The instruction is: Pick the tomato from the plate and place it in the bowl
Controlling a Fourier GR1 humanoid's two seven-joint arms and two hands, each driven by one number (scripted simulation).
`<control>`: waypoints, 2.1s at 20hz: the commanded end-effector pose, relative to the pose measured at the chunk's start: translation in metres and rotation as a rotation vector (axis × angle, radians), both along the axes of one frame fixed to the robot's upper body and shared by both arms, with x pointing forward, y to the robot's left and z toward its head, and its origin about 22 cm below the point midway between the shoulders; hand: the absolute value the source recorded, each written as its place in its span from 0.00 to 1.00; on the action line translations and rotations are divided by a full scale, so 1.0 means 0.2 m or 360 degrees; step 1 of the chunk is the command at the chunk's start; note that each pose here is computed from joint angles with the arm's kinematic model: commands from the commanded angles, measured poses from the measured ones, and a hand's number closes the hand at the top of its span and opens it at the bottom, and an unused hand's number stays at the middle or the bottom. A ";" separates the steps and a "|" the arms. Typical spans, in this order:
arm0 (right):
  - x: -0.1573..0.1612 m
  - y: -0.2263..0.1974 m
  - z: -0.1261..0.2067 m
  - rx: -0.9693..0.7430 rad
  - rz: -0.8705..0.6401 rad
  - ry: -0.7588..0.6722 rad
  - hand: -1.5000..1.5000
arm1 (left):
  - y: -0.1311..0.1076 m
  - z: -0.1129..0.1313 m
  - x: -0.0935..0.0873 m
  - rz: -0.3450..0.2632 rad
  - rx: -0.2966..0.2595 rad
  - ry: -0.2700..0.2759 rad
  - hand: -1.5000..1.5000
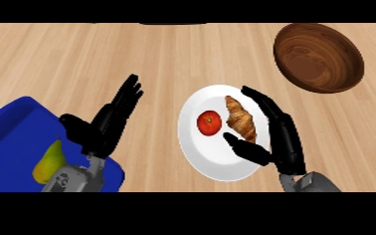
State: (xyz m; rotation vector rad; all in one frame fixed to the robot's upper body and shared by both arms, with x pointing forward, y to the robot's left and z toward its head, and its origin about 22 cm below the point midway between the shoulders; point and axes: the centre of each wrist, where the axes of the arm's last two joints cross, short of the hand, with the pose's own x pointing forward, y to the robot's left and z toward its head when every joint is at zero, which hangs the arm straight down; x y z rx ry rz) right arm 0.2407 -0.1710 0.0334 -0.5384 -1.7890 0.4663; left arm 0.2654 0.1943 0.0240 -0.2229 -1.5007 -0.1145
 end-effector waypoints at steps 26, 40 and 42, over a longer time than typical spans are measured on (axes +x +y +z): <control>0.17 0.69 0.42 -0.1018 -0.0426 0.1225 0.00 | 0.04 0.00 0.00 -0.0070 -0.0032 0.0054 0.50; 0.23 0.72 0.29 -0.1191 -0.0414 0.1358 0.00 | 0.02 -0.01 0.02 -0.0075 -0.0047 0.0044 0.50; 0.22 0.71 0.20 -0.1176 -0.0419 0.1381 0.00 | 0.01 -0.02 -0.03 -0.0065 -0.0024 0.0006 0.50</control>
